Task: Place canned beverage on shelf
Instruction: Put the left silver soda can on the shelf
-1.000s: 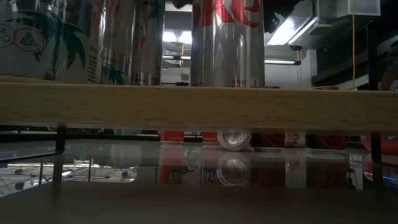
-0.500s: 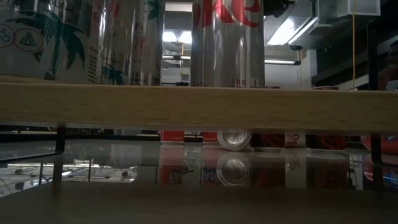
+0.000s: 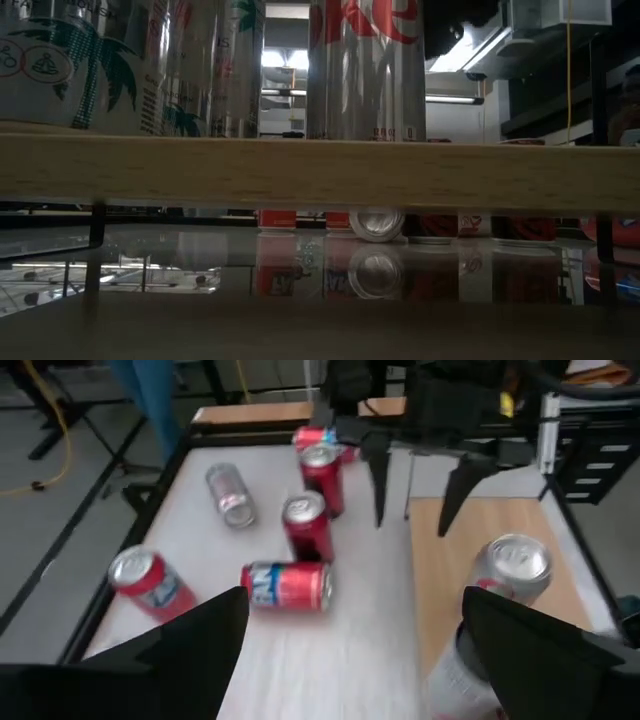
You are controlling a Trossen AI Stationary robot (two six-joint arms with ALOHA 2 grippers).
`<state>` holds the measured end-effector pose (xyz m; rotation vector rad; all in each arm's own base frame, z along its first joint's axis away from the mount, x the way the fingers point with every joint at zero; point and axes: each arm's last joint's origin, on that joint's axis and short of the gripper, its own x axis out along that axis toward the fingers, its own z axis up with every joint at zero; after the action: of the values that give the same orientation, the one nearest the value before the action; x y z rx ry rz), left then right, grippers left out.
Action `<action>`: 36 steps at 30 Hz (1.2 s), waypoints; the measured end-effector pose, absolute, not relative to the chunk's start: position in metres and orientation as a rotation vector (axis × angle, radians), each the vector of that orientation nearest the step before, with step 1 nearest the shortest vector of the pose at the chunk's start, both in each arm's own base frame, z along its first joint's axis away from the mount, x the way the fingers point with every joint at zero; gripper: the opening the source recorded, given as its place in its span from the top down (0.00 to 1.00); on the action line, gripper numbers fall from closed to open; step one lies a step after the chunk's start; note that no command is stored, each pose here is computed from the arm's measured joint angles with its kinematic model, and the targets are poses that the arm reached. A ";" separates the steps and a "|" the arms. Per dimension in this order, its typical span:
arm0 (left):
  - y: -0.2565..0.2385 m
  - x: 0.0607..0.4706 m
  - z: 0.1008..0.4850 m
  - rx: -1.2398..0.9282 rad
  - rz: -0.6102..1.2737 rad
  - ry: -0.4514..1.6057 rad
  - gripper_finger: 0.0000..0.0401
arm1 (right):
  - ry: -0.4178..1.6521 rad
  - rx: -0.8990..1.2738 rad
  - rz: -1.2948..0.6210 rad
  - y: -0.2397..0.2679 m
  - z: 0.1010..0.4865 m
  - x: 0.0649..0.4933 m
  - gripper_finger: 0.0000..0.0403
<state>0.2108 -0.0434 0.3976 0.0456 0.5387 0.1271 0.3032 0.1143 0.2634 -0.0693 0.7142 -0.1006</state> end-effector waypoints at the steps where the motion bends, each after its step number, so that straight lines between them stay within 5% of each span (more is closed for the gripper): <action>1: -0.042 0.205 0.391 0.036 0.134 0.527 0.10 | 0.723 -0.064 -0.102 0.117 0.260 0.304 0.29; 13: -0.037 0.185 0.324 -0.065 0.143 0.443 0.10 | 0.833 -0.045 -0.128 0.127 0.216 0.323 0.29; 36: -0.038 0.190 0.323 -0.076 0.140 0.414 0.11 | 0.730 -0.034 -0.013 0.138 0.204 0.344 0.29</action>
<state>0.1896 -0.0381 0.3234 -0.0756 0.4144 0.1402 0.3439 0.1377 0.2035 -0.0344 0.7301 -0.0128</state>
